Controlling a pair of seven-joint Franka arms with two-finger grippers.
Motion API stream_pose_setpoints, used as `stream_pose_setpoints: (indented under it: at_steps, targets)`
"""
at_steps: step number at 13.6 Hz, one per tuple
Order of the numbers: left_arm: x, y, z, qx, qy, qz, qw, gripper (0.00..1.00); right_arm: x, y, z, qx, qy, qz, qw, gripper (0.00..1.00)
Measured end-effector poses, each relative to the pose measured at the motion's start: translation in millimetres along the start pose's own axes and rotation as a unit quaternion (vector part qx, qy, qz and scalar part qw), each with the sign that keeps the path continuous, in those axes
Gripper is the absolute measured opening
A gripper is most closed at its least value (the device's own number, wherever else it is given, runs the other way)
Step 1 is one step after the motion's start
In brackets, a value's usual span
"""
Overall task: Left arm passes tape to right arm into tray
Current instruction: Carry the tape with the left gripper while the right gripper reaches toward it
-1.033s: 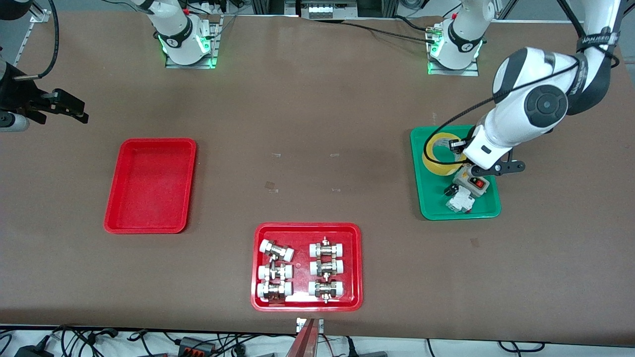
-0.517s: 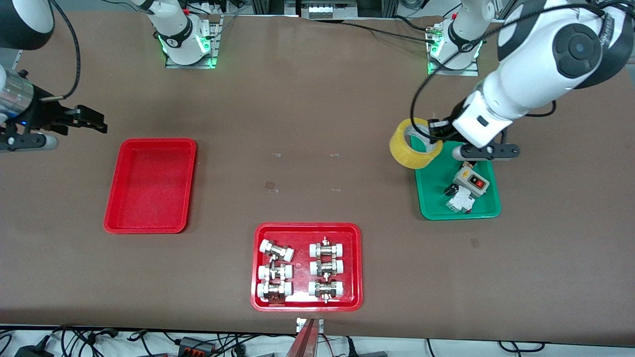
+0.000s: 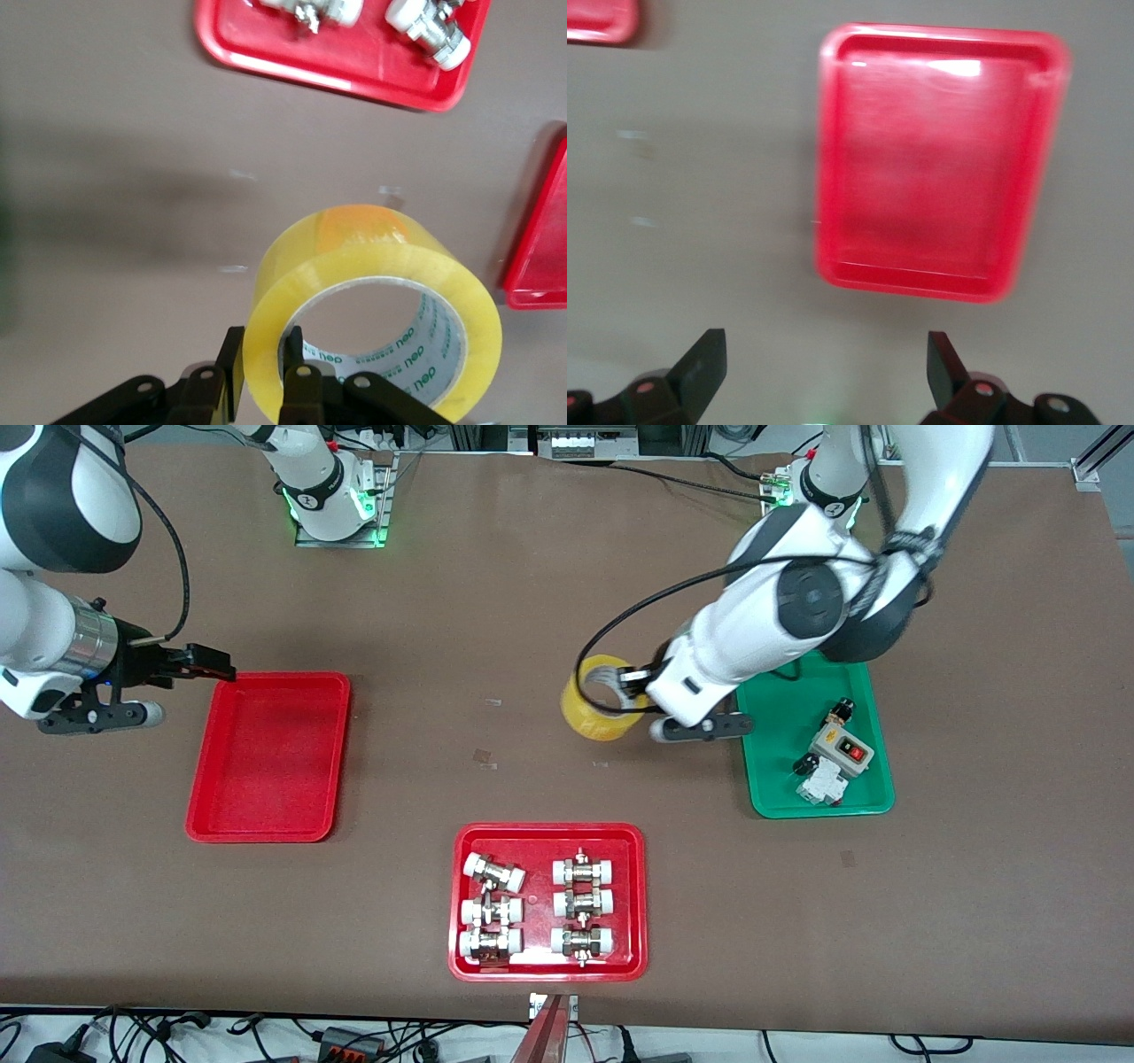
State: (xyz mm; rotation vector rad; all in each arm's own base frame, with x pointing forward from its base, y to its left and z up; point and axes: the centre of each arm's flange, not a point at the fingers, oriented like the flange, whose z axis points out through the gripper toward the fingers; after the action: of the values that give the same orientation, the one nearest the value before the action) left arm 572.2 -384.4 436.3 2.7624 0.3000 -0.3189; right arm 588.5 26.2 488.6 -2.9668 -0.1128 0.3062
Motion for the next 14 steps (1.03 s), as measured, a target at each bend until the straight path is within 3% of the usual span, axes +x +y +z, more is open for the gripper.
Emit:
stream_pose_setpoints:
  at_steps: [4,6,9,14]
  targets:
    - [6,42,51,-0.08,-0.017,-0.045,0.996,0.21,21,-26,27,0.119,-0.013,-0.024,0.993,1.0]
    - [0,59,76,-0.107,-0.016,-0.054,0.993,0.21,31,-47,43,0.18,-0.021,-0.041,0.983,1.0]
    - [-21,91,99,-0.15,0.001,-0.115,0.982,0.21,38,-87,49,0.268,-0.021,-0.048,0.962,1.0]
    - [-23,108,101,-0.178,0.003,-0.153,0.972,0.21,64,-97,87,0.348,0.014,-0.125,0.929,1.0]
